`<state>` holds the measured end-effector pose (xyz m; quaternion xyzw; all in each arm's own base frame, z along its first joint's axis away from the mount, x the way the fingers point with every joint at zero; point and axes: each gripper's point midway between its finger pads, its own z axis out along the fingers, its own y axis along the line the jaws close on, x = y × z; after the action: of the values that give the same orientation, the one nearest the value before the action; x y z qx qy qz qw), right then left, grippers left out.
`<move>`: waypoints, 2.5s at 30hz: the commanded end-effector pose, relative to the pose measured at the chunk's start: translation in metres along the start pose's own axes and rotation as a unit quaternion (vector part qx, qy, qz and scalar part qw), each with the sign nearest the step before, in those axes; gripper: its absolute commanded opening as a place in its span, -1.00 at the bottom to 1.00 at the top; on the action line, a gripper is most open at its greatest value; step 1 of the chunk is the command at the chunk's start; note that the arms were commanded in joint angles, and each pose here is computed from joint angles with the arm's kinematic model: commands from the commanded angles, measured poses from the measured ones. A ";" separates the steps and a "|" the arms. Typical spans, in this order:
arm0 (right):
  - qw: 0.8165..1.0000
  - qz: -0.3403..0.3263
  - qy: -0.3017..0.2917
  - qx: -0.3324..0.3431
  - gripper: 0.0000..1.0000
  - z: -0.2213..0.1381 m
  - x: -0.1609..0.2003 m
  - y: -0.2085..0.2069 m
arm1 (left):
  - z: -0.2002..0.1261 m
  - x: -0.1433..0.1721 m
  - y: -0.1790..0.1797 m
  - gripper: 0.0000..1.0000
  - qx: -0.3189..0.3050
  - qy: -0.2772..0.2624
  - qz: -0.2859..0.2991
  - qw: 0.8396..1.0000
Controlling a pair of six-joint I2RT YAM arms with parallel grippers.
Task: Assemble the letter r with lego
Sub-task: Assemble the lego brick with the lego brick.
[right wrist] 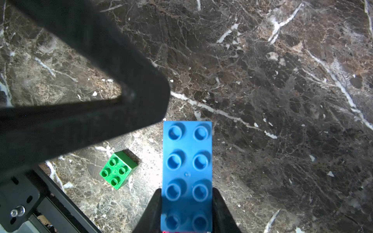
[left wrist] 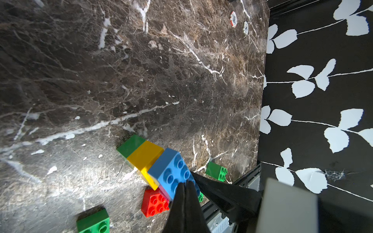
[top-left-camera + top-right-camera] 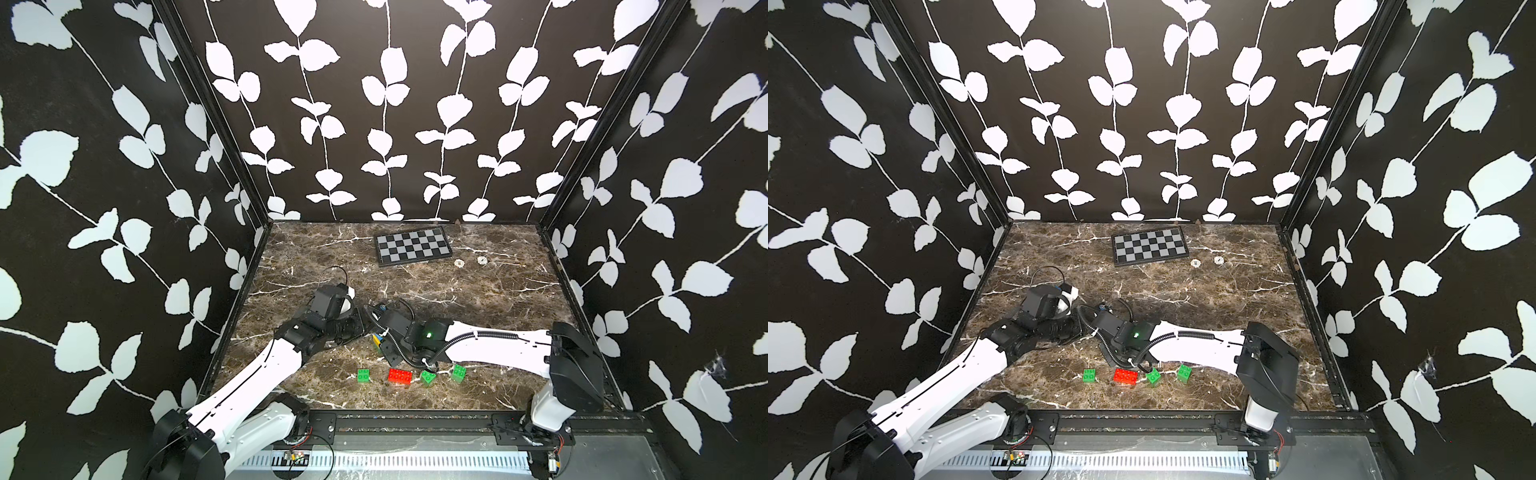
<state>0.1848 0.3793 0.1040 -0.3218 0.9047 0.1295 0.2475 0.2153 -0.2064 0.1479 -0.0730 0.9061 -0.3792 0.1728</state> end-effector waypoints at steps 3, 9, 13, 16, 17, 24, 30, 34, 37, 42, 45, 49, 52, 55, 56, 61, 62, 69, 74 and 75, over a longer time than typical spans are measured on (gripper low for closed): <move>1.000 0.005 0.000 0.002 -1.00 0.000 -0.003 0.004 | -0.002 -0.003 -0.008 -1.00 0.017 -0.004 0.003 1.000; 1.000 0.006 -0.004 -0.001 -1.00 -0.001 -0.004 0.004 | -0.001 -0.002 -0.009 -1.00 0.020 -0.001 0.000 1.000; 1.000 0.007 -0.004 -0.004 -1.00 -0.001 -0.005 0.006 | 0.000 -0.002 -0.010 -1.00 0.024 -0.001 -0.003 1.000; 1.000 0.007 -0.005 -0.004 -1.00 0.000 -0.005 0.006 | 0.001 -0.001 -0.010 -1.00 0.029 0.000 -0.006 1.000; 1.000 0.007 -0.004 -0.004 -1.00 0.000 -0.004 0.006 | 0.001 0.000 -0.010 -1.00 0.030 0.002 -0.008 1.000; 1.000 0.005 -0.005 -0.001 -1.00 0.001 -0.004 0.006 | 0.002 0.002 -0.009 -1.00 0.037 0.003 -0.012 0.999; 1.000 0.002 -0.006 -0.001 -1.00 0.000 -0.005 0.007 | 0.003 0.004 -0.007 -1.00 0.038 0.002 -0.016 0.999; 1.000 -0.003 -0.013 -0.006 -1.00 -0.002 -0.007 0.010 | 0.003 0.005 -0.006 -1.00 0.037 0.003 -0.017 0.999; 1.000 -0.006 -0.014 -0.005 -1.00 -0.001 -0.007 0.010 | 0.003 0.005 -0.005 -1.00 0.037 0.003 -0.017 0.999; 1.000 -0.006 -0.011 -0.002 -1.00 0.001 -0.006 0.010 | 0.003 0.005 -0.005 -1.00 0.037 0.003 -0.016 0.999; 1.000 -0.006 -0.008 0.000 -1.00 0.002 -0.005 0.010 | 0.002 0.005 -0.005 -1.00 0.037 0.003 -0.016 0.999; 1.000 -0.005 0.000 0.003 -1.00 0.004 -0.003 0.009 | 0.002 0.005 -0.007 -1.00 0.040 0.003 -0.017 0.999; 1.000 -0.004 0.000 0.004 -1.00 0.004 -0.003 0.009 | 0.002 0.006 -0.007 -1.00 0.041 0.005 -0.017 0.999; 1.000 -0.003 0.000 0.002 -1.00 0.004 -0.002 0.009 | 0.002 0.008 -0.007 -1.00 0.042 0.009 -0.019 0.999; 1.000 -0.003 0.002 0.003 -1.00 0.004 -0.001 0.009 | 0.002 0.009 -0.007 -1.00 0.043 0.011 -0.018 0.999; 1.000 0.001 0.000 0.007 -1.00 0.003 0.000 0.006 | 0.004 0.014 -0.002 -1.00 0.039 0.021 -0.023 0.999; 1.000 0.002 -0.004 0.007 -1.00 0.001 -0.001 0.005 | 0.004 0.015 0.000 -1.00 0.037 0.023 -0.024 0.999; 1.000 0.007 -0.024 0.003 -1.00 -0.005 -0.004 0.003 | 0.004 0.017 0.001 -1.00 0.034 0.025 -0.024 0.999; 1.000 0.005 -0.018 0.003 -1.00 -0.002 -0.001 0.004 | 0.005 0.015 -0.001 -1.00 0.036 0.025 -0.023 0.999; 1.000 0.005 -0.017 0.002 -1.00 -0.002 -0.001 0.004 | 0.005 0.015 -0.002 -1.00 0.036 0.026 -0.023 0.999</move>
<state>0.1830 0.3824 0.1021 -0.3189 0.9029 0.1320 0.2563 0.2046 -0.2134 0.1394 -0.0829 0.8956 -0.4126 0.1441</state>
